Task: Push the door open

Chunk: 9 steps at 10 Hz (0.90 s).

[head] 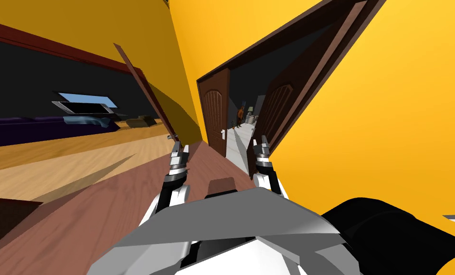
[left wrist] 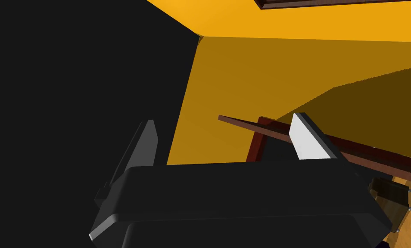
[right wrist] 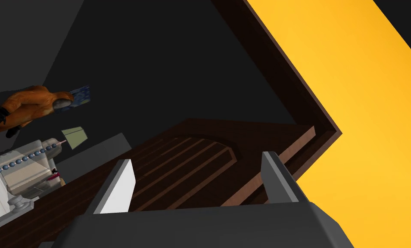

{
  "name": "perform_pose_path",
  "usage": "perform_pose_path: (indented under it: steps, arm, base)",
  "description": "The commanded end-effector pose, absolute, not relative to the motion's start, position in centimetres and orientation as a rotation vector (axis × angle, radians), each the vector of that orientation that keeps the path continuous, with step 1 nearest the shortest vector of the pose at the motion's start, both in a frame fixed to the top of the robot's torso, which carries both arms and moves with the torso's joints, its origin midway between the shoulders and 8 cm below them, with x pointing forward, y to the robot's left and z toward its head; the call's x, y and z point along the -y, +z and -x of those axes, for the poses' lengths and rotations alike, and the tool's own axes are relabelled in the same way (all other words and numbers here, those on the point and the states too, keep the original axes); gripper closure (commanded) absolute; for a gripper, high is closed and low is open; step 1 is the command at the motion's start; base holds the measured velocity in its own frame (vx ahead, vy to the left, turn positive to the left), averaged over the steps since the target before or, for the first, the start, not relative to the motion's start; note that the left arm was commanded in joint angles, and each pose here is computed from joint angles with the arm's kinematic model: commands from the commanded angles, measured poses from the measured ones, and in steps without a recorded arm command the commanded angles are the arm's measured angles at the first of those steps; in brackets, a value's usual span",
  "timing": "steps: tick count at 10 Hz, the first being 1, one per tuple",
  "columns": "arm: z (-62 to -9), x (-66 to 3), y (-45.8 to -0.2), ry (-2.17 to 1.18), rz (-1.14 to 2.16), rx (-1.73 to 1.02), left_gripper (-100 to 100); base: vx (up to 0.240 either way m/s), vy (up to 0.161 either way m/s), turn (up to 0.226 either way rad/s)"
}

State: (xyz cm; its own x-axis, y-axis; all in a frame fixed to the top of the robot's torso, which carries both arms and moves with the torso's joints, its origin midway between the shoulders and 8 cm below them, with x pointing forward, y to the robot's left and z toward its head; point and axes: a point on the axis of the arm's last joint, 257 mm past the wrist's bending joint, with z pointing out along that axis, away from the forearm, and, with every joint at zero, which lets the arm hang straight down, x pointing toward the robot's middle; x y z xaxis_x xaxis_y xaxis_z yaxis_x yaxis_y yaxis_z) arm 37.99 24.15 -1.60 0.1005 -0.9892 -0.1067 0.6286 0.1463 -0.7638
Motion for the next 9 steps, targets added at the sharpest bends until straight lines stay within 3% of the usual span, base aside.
perform_pose_path:
  steps: [1, 9]
  arm:
    - [-38.7, -23.6, -2.5, -1.331, 0.639, -0.738, -100]
    - [-42.5, -21.6, -6.7, -1.376, 0.679, -0.836, -100]
  base:
    - [0.105, 0.041, -0.075]
    - [0.09, 0.045, -0.066]
